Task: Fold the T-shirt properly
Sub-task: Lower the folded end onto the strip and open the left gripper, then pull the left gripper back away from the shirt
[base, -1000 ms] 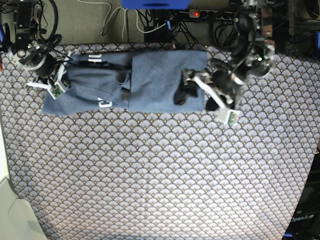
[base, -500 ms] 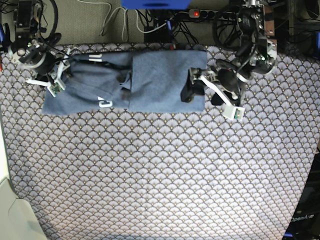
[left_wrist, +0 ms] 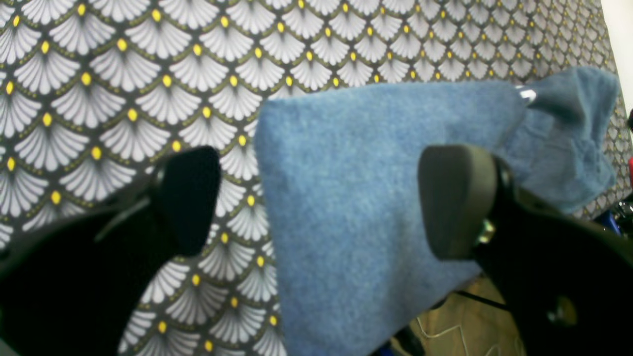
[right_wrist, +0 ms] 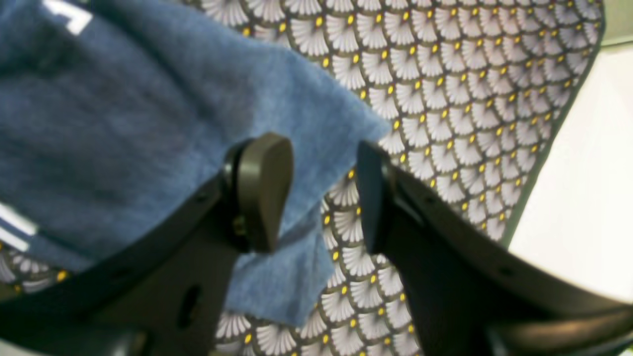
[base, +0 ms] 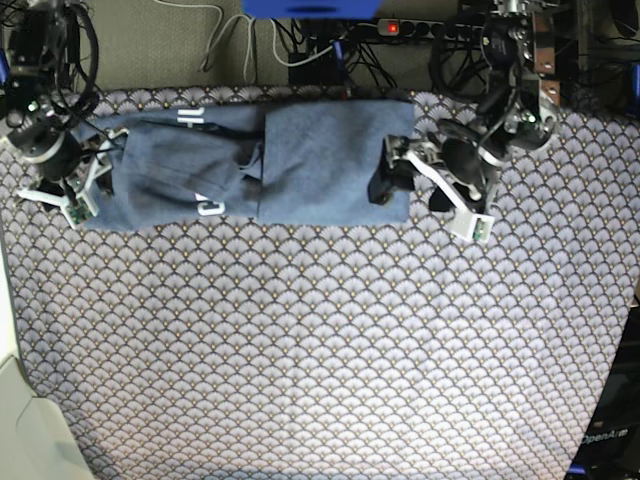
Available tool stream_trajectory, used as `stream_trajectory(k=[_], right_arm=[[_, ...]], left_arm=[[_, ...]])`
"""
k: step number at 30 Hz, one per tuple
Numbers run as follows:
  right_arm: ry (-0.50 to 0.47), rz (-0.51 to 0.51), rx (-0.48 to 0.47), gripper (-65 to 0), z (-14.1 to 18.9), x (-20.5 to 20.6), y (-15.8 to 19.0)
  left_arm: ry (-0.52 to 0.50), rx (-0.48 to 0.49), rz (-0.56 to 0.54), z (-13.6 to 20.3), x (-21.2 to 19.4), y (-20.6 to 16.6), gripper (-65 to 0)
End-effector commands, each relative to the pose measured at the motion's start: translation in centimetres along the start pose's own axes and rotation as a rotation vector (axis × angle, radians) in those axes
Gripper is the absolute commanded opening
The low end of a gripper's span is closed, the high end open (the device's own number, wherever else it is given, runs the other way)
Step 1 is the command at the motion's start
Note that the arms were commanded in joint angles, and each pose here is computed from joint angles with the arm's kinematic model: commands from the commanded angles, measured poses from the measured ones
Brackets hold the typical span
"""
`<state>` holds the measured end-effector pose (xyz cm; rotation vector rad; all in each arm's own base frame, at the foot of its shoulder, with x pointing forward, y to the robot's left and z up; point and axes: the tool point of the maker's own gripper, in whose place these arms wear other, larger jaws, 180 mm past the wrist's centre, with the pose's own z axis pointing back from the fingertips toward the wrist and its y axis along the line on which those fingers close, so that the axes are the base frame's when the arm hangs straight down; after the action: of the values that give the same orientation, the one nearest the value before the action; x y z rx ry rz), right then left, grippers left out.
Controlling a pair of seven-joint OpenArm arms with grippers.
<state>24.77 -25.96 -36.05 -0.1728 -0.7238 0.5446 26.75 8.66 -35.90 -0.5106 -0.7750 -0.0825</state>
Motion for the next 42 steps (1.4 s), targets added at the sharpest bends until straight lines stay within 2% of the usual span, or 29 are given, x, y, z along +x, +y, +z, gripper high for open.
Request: stream_trajectory(k=[1,7,21,26,36,42], right_arm=[[-0.004,-0.003,-0.016,-38.1,-0.1,0.0,-0.9],[0.045,-0.070,0.006,-38.1,-2.1,-1.9,-1.3],[0.045,-0.070,0.000,-38.1,-2.3,-1.7,-1.6],[0.088,-0.102,0.020,-38.1,-3.2,-3.4,-1.4],[0.100,-0.113,0.027,-38.1,-3.4,-3.9,-1.3],[0.122,-0.130,0.020,-38.1,-3.4,-4.9,-1.8]], left_arm=[[-0.038,-0.013,-0.013,0.2,1.1,-0.3,-2.7],[-0.034,-0.007,-0.021,0.3,1.1,0.0,-2.7],[-0.041,-0.001,-0.034,0.4,1.6,0.3,-2.7],[-0.041,-0.002,-0.033,0.4,1.6,0.3,-2.7],[-0.049,-0.004,-0.040,0.6,1.9,0.1,-2.7],[-0.087,0.050,-0.013,1.6,2.9,2.2,-2.7]])
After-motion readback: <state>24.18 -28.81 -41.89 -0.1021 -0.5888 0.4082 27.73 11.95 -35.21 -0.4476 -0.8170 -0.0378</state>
